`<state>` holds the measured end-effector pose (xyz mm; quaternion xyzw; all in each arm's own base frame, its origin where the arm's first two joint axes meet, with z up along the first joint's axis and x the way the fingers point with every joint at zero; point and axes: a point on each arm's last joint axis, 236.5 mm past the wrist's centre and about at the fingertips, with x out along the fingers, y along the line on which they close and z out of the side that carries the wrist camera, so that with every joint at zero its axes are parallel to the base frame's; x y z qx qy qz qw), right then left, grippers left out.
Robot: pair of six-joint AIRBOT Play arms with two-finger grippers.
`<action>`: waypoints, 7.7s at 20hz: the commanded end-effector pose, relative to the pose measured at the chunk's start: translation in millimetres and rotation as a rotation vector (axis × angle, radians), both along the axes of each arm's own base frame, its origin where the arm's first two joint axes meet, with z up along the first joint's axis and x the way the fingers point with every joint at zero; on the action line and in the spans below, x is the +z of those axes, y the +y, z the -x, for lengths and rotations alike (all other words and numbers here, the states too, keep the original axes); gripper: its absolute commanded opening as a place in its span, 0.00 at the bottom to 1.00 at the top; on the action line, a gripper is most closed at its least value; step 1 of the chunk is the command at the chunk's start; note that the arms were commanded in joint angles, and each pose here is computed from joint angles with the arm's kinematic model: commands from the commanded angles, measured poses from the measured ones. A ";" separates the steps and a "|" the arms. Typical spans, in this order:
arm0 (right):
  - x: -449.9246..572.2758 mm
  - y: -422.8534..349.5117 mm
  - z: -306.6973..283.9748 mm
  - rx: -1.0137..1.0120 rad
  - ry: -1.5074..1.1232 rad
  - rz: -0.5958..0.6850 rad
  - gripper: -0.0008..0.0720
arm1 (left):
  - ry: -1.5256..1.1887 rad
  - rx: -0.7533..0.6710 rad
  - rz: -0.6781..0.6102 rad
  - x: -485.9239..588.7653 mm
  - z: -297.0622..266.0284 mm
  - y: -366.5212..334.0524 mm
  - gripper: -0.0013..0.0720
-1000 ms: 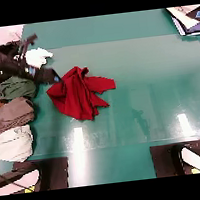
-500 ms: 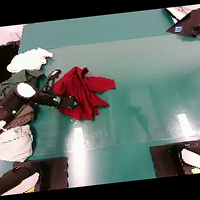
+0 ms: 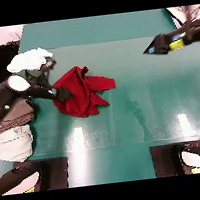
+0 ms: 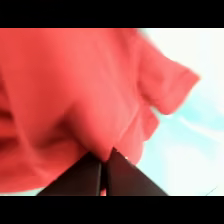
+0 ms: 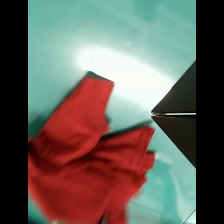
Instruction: Fold the shirts.
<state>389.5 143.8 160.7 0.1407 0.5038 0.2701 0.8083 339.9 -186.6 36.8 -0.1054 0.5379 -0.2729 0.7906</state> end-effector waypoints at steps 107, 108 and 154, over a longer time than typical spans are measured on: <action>-229.7 -85.3 231.2 -0.479 0.804 -0.042 0.60 | 0.164 0.158 0.013 -44.8 -58.1 100.2 0.05; -232.5 -81.1 227.4 -0.493 0.793 -0.069 0.60 | 0.163 0.158 0.014 -44.6 -58.1 100.2 0.05; 89.9 -163.4 36.5 -0.372 -0.021 0.409 0.03 | -0.365 0.255 0.080 205.5 -29.8 100.7 0.05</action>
